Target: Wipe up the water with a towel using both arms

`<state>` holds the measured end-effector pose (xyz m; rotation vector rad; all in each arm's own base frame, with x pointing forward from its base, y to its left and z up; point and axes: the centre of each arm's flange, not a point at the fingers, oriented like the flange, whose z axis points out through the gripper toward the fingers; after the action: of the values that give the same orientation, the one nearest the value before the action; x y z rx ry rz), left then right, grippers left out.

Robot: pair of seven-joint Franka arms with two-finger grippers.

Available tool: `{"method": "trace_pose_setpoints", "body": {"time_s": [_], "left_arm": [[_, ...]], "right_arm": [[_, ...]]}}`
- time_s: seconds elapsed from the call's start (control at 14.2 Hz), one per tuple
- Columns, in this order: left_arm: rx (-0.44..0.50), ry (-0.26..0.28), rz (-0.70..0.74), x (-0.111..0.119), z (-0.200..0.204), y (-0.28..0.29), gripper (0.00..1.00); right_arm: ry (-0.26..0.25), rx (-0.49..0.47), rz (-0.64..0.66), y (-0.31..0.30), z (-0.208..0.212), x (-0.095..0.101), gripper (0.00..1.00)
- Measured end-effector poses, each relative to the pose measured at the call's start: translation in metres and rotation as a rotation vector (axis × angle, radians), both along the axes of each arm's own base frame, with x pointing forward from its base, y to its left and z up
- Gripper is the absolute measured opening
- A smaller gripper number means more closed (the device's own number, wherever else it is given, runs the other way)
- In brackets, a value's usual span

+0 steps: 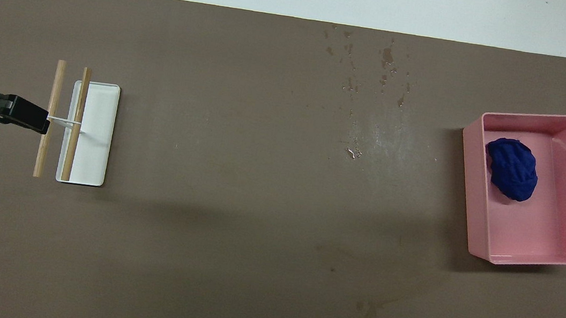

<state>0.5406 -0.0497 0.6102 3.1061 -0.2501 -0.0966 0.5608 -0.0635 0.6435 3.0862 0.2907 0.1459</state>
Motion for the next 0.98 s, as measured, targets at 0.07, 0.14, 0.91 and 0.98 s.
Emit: {"method": "trace_pose_setpoints", "body": {"time_s": [0.07, 0.14, 0.91, 0.98], "left_arm": [[0.0, 0.0, 0.0, 0.0, 0.0, 0.0, 1.0], [0.0, 0.0, 0.0, 0.0, 0.0, 0.0, 1.0], [0.0, 0.0, 0.0, 0.0, 0.0, 0.0, 1.0], [0.0, 0.0, 0.0, 0.0, 0.0, 0.0, 1.0]], "right_arm": [[0.017, -0.002, -0.002, 0.013, 0.009, -0.01, 1.0], [0.036, -0.005, 0.002, 0.026, 0.016, -0.02, 1.0], [0.098, -0.01, -0.031, 0.118, 0.004, -0.042, 1.0], [0.099, -0.007, -0.035, 0.116, 0.005, -0.044, 1.0]]}}
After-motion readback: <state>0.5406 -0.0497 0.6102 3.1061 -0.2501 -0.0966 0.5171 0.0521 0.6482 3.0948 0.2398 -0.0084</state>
